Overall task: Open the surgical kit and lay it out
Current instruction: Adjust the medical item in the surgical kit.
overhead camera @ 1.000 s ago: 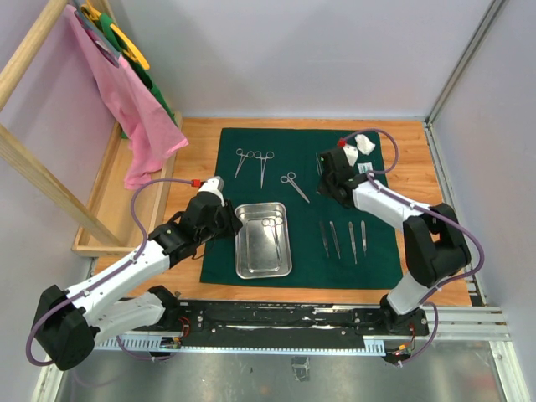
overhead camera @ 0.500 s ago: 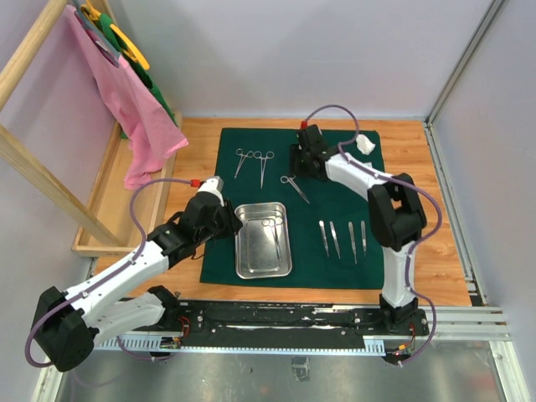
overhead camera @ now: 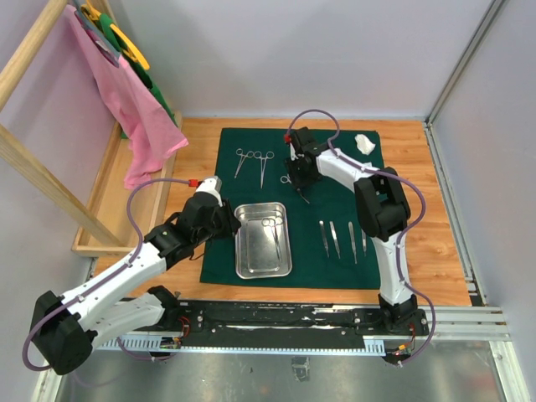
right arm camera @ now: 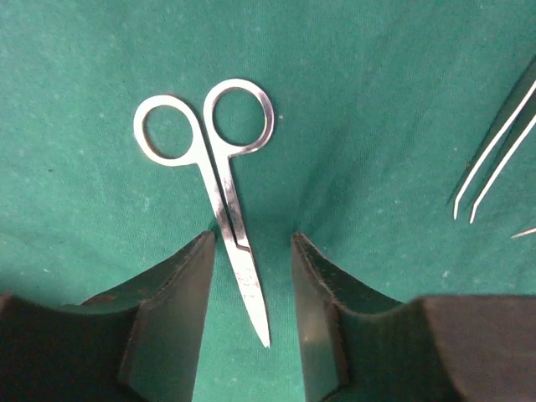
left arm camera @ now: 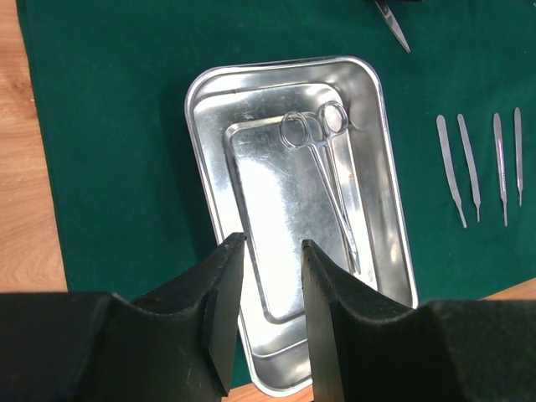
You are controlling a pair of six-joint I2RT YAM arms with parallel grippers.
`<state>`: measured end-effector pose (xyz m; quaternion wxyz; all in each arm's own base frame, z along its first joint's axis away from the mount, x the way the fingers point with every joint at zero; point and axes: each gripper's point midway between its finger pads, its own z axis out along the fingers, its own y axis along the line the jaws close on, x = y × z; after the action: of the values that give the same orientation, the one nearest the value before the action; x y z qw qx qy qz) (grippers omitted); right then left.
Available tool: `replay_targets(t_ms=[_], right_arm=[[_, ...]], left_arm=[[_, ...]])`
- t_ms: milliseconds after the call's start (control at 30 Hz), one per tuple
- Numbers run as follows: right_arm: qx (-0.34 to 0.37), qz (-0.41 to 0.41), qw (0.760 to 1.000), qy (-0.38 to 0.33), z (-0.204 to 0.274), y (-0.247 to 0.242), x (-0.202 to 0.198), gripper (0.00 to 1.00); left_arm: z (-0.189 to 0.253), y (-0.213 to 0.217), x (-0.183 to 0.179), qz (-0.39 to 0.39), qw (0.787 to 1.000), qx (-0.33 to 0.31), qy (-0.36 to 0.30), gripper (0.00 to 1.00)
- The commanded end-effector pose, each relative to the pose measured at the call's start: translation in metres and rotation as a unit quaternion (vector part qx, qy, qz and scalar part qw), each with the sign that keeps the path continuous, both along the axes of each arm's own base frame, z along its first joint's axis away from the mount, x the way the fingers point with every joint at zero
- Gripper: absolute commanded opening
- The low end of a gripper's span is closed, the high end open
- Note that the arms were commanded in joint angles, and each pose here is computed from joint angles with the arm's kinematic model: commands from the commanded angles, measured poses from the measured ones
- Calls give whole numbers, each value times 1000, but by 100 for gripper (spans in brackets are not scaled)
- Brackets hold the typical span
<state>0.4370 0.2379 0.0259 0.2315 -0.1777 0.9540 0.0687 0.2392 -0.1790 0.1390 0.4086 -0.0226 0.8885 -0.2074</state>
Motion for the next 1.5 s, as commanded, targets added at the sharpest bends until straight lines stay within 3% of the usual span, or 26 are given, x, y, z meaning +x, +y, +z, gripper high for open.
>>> replay_targets(t_ms=[0, 300, 767, 1100, 1467], right_arm=[[-62, 31, 997, 27, -14, -9, -17, 39], [-77, 31, 995, 49, -30, 1, -26, 9], [-4, -87, 995, 53, -29, 30, 24, 10], [43, -177, 983, 18, -27, 36, 55, 13], [52, -196, 979, 2, -35, 31, 79, 14]], left_arm=[[13, 1, 8, 4, 1000, -3, -17, 38], [14, 0, 9, 3, 1000, -3, -18, 38], [20, 7, 13, 6, 1000, 10, -24, 38], [20, 6, 14, 2, 1000, 8, -23, 38], [21, 8, 16, 0, 1000, 8, -24, 39]])
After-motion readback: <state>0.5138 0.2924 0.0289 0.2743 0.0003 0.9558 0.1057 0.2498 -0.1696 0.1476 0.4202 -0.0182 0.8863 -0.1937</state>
